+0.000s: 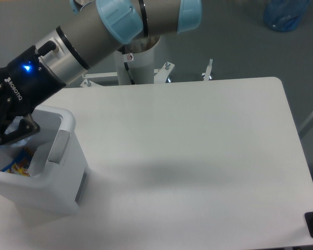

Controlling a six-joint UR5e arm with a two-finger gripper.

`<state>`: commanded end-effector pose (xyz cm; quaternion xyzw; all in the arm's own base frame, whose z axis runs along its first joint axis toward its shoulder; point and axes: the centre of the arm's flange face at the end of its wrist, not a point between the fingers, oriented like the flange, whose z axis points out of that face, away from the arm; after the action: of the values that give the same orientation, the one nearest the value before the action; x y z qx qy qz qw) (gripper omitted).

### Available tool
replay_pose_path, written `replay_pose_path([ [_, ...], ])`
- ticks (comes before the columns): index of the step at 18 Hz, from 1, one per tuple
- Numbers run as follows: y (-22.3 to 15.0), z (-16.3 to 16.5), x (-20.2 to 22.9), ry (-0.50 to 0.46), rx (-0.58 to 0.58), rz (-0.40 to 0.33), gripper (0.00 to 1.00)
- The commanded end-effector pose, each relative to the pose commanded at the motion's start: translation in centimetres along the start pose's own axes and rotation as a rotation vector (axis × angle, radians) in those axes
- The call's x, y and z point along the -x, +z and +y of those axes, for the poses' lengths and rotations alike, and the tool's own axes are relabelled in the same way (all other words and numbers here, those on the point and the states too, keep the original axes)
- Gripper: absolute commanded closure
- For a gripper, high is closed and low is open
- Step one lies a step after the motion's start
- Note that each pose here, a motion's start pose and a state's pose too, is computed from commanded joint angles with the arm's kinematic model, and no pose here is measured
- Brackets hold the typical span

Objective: Place the trash in the trash can

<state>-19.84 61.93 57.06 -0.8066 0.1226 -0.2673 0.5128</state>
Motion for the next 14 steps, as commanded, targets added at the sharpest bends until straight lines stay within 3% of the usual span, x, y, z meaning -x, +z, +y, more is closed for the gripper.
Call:
replay_pose_path([
  [5,-1.3,0.9,1.4,-0.021,-0.002,-0.027,0.0],
  [8,-5.5,2.6,6.3,-0.035,-0.02,-0.105,0.0],
  [12,-11.5,8.8,14.0,-0.063,-0.024,-0.206,0.0],
  [14,-14.5,13.0,16.5,-0.005,-0.013,-0.247,0.0],
])
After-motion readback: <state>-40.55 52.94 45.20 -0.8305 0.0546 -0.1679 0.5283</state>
